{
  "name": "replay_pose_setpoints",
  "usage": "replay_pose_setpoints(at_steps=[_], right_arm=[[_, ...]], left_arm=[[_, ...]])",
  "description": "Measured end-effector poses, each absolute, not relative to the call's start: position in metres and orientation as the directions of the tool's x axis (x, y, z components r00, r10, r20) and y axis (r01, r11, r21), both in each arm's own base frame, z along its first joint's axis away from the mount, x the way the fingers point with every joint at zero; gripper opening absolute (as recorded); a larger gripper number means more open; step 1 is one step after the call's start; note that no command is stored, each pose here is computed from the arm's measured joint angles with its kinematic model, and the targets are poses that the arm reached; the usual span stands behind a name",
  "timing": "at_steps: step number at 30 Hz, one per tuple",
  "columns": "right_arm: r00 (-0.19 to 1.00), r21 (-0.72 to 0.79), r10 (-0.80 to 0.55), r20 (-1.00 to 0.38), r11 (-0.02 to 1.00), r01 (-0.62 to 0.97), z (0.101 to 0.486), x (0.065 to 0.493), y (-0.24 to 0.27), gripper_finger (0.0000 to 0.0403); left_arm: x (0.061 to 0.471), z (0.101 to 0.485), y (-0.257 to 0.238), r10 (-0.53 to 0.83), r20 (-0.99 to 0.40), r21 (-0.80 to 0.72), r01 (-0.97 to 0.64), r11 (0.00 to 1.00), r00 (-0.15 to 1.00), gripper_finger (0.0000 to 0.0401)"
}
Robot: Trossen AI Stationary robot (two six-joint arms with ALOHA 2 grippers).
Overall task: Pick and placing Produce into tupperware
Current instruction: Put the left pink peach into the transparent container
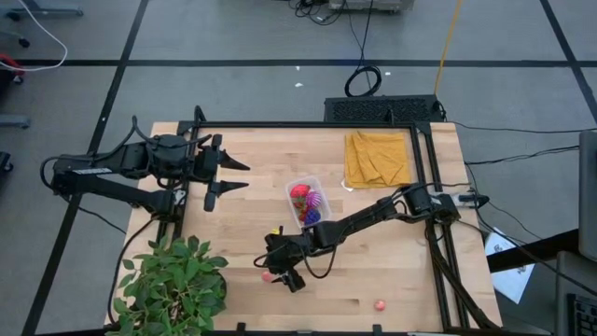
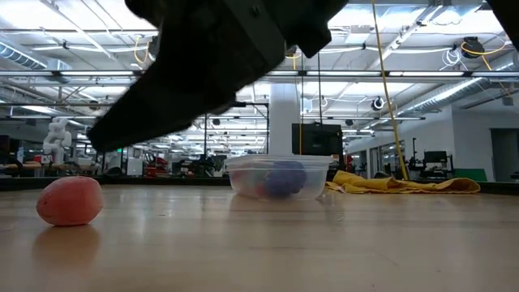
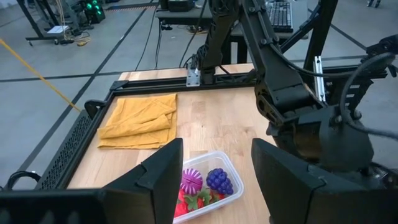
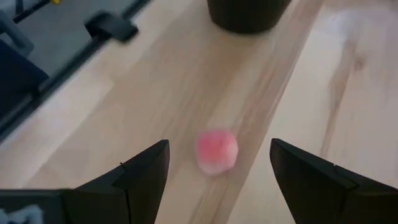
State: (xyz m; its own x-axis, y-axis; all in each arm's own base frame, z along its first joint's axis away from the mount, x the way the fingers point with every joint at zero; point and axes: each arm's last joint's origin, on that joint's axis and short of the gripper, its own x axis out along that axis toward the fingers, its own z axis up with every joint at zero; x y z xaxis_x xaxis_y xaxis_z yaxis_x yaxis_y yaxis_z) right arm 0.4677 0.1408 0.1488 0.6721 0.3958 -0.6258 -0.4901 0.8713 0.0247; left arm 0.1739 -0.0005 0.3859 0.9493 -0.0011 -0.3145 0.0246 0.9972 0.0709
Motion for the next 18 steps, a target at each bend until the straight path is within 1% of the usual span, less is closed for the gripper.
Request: replay_pose_setpoints(at_steps=[7, 12, 18], right_arm=[[0.65, 0.035, 0.389, -0.653, 0.873, -0.487, 0.132, 0.471, 0.142, 0.027], [0.65, 0.015, 0.389, -0.652, 0.864, -0.502, 0.13, 0.477, 0.144, 0.027], [0.626, 0.04, 0.399, -0.67, 0.861, -0.507, 0.121, 0.478, 0.144, 0.027]], left_arm=[[0.174, 0.386, 0.0, -0.001, -0.314, 0.071, 0.024, 0.997, 0.95, 0.0196], [0.174, 0.386, 0.0, 0.0, -0.314, 0.073, 0.024, 0.997, 0.95, 0.0196], [0.174, 0.386, 0.0, 0.0, -0.314, 0.073, 0.024, 0.997, 0.949, 0.0196]])
